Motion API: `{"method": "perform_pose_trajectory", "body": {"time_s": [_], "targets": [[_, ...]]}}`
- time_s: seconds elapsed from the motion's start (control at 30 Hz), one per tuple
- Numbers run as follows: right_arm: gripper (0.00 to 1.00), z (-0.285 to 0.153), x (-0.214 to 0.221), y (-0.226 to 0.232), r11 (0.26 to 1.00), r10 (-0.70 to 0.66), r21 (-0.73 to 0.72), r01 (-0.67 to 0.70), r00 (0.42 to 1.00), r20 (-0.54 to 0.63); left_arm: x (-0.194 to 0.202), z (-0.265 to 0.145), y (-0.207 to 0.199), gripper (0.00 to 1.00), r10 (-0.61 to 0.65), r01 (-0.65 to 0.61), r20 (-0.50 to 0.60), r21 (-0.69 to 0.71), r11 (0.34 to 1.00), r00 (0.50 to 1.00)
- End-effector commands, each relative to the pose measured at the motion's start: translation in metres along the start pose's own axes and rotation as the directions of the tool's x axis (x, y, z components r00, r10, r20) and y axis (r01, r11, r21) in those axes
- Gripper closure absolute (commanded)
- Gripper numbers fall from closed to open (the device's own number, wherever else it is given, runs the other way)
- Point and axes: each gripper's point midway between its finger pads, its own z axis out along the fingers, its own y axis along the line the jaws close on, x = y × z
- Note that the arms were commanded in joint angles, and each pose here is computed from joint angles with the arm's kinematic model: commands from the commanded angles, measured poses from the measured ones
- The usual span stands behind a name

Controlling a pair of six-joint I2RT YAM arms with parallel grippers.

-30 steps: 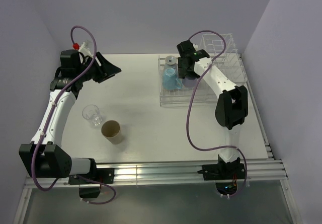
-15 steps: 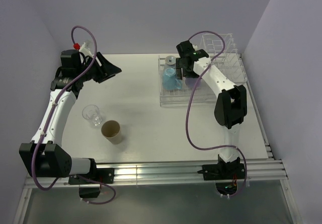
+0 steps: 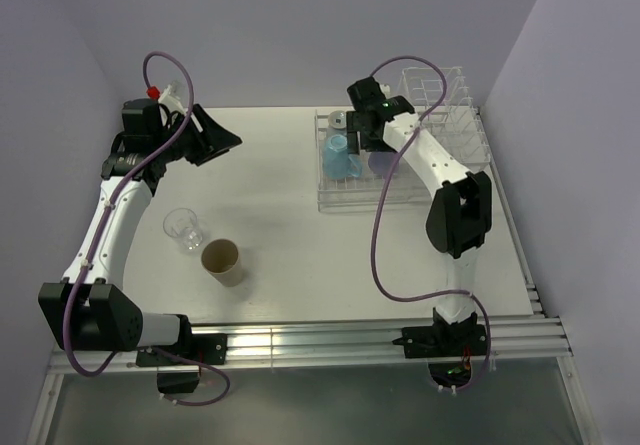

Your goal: Load the cups into the dish rack

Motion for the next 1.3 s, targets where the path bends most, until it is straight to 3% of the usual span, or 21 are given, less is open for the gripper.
{"method": "perform_pose_trajectory", "body": {"time_s": [0.0,0.2,0.37,0.5,0.57,0.67,0.9,1.27], "targets": [[0.00,-0.066,-0.040,0.006,0.997,0.048,-0.074,-0.036,0.985,0.167,-0.010,-0.010,-0.003,0.41,0.053,-0.051,0.042,-0.047,0.998,0.998],[0.00,-0.124,-0.047,0.021,0.988,0.058,-0.153,-0.016,0.959,0.277,-0.006,-0.048,0.055,0.41,0.055,0.014,0.165,-0.393,0.919,0.985],[0.00,-0.165,-0.032,0.037,0.969,0.085,-0.247,0.000,0.939,0.334,0.021,-0.087,0.091,0.42,0.045,0.090,0.228,-0.549,0.831,0.973],[0.00,-0.186,-0.019,0.054,0.950,0.090,-0.312,0.028,0.929,0.360,0.039,-0.106,0.124,0.43,0.011,0.170,0.255,-0.672,0.721,0.967],[0.00,-0.196,-0.015,0.057,0.947,0.083,-0.317,0.044,0.922,0.377,0.044,-0.118,0.146,0.41,0.003,0.227,0.293,-0.747,0.625,0.956],[0.00,-0.205,-0.005,0.063,0.941,0.065,-0.332,0.072,0.920,0.386,0.048,-0.123,0.165,0.42,-0.024,0.289,0.331,-0.784,0.550,0.943],[0.00,-0.206,0.011,0.059,0.934,0.068,-0.348,0.078,0.919,0.388,0.065,-0.114,0.206,0.52,-0.124,0.360,0.343,-0.812,0.460,0.931],[0.00,-0.198,0.022,0.060,0.931,0.066,-0.356,0.079,0.924,0.377,0.090,-0.113,0.253,0.54,-0.227,0.405,0.339,-0.820,0.403,0.913]]}}
